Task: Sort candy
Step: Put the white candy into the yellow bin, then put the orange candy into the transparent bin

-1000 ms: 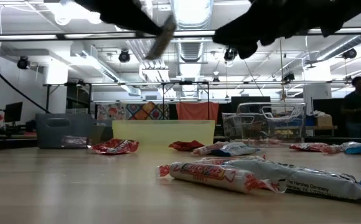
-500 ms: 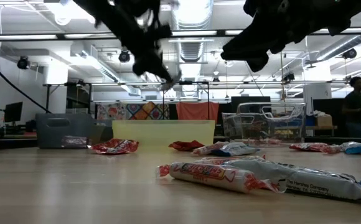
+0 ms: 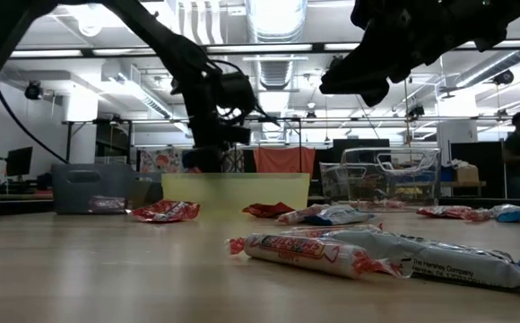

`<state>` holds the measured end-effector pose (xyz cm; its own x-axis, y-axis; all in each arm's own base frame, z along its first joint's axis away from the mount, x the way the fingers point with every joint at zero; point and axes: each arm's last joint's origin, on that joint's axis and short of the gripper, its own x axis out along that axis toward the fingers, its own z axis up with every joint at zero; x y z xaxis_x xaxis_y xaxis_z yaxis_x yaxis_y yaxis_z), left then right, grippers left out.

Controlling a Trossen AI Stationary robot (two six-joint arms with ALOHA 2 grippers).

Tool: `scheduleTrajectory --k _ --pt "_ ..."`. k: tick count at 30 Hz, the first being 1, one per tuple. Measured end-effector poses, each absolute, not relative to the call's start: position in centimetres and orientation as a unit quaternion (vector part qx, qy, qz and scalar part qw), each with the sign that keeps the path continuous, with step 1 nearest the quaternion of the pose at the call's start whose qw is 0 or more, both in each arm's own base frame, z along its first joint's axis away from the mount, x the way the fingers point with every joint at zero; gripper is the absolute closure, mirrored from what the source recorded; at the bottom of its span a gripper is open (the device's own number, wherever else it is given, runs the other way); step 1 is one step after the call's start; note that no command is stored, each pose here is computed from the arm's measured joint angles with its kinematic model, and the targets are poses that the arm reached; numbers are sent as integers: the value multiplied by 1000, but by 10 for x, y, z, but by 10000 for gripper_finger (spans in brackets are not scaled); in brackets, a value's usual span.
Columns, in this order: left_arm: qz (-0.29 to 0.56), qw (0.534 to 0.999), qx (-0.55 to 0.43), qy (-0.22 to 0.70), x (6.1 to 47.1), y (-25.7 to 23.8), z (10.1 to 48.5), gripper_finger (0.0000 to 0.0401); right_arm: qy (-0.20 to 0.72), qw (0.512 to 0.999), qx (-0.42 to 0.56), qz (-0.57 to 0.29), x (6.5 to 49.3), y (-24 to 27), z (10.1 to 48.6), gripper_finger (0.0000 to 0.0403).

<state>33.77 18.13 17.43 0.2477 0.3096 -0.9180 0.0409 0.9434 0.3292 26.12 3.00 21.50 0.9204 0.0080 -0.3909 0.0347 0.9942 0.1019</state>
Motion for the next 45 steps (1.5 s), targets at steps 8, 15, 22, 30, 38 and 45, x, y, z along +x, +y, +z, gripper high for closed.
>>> scheduleTrajectory --k 8,15,22,30,38,45 --pt "81 776 138 611 340 183 172 399 199 978 60 -8 261 30 215 310" --pt "82 776 136 611 340 183 172 354 199 975 94 -15 261 30 215 310" --pt "97 784 127 600 344 185 188 303 198 971 132 -23 261 30 215 310" --pt "89 799 83 588 345 183 214 293 197 965 171 -30 261 30 215 310" --pt "48 851 37 522 335 167 247 312 208 955 210 -35 262 31 218 310" --pt "48 881 47 469 332 140 275 326 317 906 276 -55 261 34 229 310"
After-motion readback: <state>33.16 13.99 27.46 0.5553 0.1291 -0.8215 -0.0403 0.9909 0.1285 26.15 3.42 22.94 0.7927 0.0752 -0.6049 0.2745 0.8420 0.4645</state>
